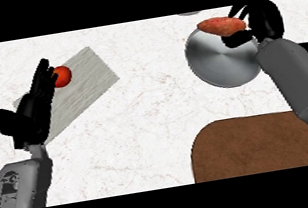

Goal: Pick the sweet potato from the cutting board and place it in the pan

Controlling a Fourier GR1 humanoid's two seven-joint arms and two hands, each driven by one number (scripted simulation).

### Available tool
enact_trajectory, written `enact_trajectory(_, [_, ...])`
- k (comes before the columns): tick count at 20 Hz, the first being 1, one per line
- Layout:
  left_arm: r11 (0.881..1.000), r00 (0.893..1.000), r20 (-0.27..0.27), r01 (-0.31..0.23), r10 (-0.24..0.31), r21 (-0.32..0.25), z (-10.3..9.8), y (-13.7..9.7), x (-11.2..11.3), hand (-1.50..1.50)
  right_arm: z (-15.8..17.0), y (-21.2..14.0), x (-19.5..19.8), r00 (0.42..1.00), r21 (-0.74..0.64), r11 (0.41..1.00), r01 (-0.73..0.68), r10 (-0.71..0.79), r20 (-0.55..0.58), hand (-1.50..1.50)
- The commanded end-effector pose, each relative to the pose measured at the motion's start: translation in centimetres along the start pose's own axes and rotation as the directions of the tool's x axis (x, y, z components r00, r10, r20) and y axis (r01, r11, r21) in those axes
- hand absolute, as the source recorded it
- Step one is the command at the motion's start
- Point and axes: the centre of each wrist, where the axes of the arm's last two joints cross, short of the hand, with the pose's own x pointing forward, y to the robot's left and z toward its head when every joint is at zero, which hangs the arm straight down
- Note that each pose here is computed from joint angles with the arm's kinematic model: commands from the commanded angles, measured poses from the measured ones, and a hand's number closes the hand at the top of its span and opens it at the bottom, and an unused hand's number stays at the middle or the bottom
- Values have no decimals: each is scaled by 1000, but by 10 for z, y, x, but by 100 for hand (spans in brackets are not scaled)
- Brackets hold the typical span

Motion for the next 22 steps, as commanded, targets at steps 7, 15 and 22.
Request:
enact_trajectory(7, [1000,1000,17,-13,13,5,-2,-8,4,0,6,17,-31,966,285,925,252,-225,-125,-150])
enact_trajectory(15, [1000,1000,-10,2,-2,27,1,11,-6,0,19,27,-41,885,50,883,466,-466,-14,-150])
enact_trajectory(22, [998,999,-48,7,-4,60,9,11,-10,0,31,3,-94,725,135,717,684,-688,-22,-150])
